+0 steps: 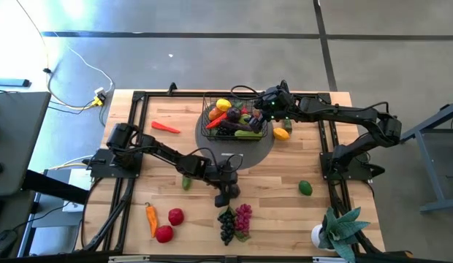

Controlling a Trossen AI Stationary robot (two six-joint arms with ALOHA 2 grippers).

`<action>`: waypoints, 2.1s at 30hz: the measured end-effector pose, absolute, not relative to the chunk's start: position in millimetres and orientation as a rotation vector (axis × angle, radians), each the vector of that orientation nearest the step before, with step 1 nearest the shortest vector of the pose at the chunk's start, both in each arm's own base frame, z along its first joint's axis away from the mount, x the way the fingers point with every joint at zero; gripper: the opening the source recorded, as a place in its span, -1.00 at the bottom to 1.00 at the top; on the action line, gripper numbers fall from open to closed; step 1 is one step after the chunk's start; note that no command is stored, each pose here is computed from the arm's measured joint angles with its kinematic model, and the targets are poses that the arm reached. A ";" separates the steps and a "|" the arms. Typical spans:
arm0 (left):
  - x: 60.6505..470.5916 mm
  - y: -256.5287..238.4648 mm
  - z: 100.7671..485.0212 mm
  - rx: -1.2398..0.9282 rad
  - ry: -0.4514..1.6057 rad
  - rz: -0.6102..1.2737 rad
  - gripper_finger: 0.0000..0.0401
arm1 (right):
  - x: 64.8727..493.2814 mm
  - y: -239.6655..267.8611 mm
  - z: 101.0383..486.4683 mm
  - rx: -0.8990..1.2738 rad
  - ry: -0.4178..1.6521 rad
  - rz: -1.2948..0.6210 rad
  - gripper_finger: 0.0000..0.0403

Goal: Build produce basket
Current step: Put the purple plum into the black wire basket

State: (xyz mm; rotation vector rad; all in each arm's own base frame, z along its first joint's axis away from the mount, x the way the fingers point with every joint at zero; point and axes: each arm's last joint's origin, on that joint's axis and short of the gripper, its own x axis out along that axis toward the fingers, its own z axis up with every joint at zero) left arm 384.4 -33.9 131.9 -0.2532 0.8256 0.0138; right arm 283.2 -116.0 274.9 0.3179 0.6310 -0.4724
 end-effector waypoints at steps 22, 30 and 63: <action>376.8 -32.5 133.0 -0.207 0.901 0.029 0.16 | 283.4 -115.3 274.8 0.327 0.632 -0.450 0.86; 366.8 -27.0 156.9 -0.144 0.889 0.090 0.16 | 281.9 -114.7 276.6 0.375 0.619 -0.466 0.86; 288.4 128.5 281.9 0.112 0.625 0.443 0.18 | 256.2 -104.1 278.3 0.695 0.716 -0.613 0.86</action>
